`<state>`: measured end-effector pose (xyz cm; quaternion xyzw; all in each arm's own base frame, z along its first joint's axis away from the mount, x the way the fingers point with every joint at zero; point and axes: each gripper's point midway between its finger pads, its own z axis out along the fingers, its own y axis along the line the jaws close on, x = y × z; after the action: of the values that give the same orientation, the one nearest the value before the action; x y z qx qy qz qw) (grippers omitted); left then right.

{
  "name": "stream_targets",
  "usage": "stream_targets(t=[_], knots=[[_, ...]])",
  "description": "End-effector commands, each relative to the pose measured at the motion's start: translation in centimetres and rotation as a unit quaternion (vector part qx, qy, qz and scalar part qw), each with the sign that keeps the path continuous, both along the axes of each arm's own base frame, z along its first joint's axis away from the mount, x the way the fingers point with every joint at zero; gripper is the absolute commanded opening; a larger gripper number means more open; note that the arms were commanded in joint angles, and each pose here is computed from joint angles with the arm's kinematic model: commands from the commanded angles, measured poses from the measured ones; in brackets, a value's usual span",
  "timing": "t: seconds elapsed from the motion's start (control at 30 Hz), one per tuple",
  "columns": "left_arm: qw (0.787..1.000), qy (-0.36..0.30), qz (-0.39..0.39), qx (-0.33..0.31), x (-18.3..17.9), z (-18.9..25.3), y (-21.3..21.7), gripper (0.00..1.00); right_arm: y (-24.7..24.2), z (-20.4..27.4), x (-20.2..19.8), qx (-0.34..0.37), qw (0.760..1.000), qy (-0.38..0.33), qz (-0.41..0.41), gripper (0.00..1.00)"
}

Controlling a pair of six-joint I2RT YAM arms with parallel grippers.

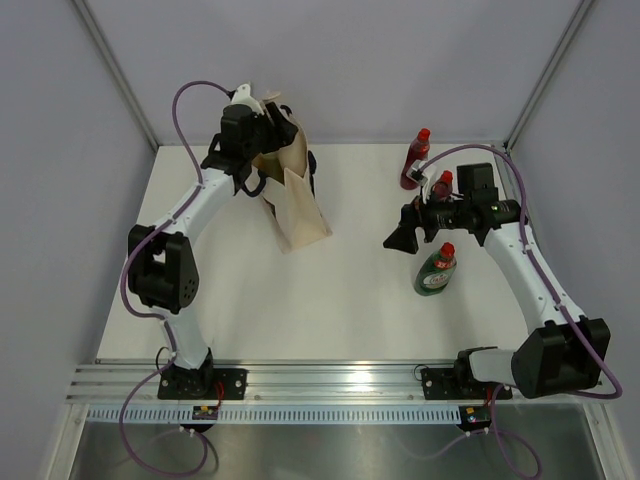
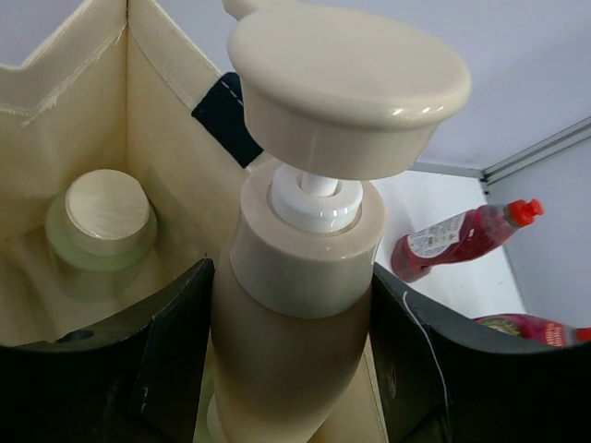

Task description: Place the personal care products into the canvas bag

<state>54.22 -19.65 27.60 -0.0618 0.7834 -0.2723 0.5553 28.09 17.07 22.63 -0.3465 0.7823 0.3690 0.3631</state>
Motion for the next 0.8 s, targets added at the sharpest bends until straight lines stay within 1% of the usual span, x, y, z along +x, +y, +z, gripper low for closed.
stream_targets(t=[0.0,0.03,0.07,0.17,0.2,0.27,0.33,0.4,0.5,0.57,0.63,0.67,0.73,0.77], knots=[[0.989,-0.061,-0.038,-0.128,0.2,7.0,-2.0,0.00,0.1,1.0,0.7,0.008,1.000,-0.011,-0.003,0.99],[0.987,-0.061,-0.029,-0.145,0.3,7.6,-1.6,0.00,0.1,1.0,0.8,0.011,1.000,-0.007,-0.002,0.99],[0.987,-0.064,-0.022,-0.148,0.4,7.9,-1.4,0.00,0.2,1.0,0.8,0.013,1.000,-0.005,-0.002,0.99],[0.988,-0.065,0.013,-0.142,1.0,8.0,-0.3,0.00,0.3,1.0,1.0,0.017,1.000,-0.003,-0.004,1.00],[0.989,-0.058,0.029,-0.136,1.4,7.2,0.2,0.00,0.3,1.1,1.0,0.018,1.000,-0.003,-0.005,1.00],[0.990,-0.047,0.038,-0.124,1.8,5.9,0.4,0.01,0.3,1.0,1.1,0.019,1.000,-0.001,-0.005,1.00],[0.992,-0.017,0.035,-0.117,2.2,3.3,0.1,0.04,0.4,1.0,1.2,0.020,1.000,-0.001,-0.007,1.00],[0.993,0.008,0.021,-0.118,2.1,1.4,-0.6,0.05,0.4,0.9,1.2,0.020,1.000,0.000,-0.007,0.99],[0.992,0.045,0.009,-0.117,1.7,-1.8,-1.6,0.13,0.4,0.6,1.3,0.018,1.000,0.006,-0.011,1.00],[0.992,0.057,0.006,-0.114,1.2,-3.0,-2.0,0.23,0.3,0.5,1.5,0.016,1.000,0.008,-0.013,0.99],[0.992,0.063,0.004,-0.112,1.1,-3.4,-2.1,0.35,0.2,0.4,1.5,0.013,1.000,0.012,-0.013,1.00],[0.992,0.061,0.003,-0.110,1.0,-3.2,-2.1,0.44,0.2,0.5,1.6,0.012,1.000,0.009,-0.013,0.99],[0.994,0.061,0.000,-0.096,0.9,-3.0,-1.9,0.55,0.0,0.7,1.6,0.005,1.000,0.007,-0.013,1.00],[0.994,0.060,0.000,-0.088,0.8,-2.6,-1.8,0.70,-0.1,1.2,1.9,0.001,1.000,-0.001,-0.014,0.99]])
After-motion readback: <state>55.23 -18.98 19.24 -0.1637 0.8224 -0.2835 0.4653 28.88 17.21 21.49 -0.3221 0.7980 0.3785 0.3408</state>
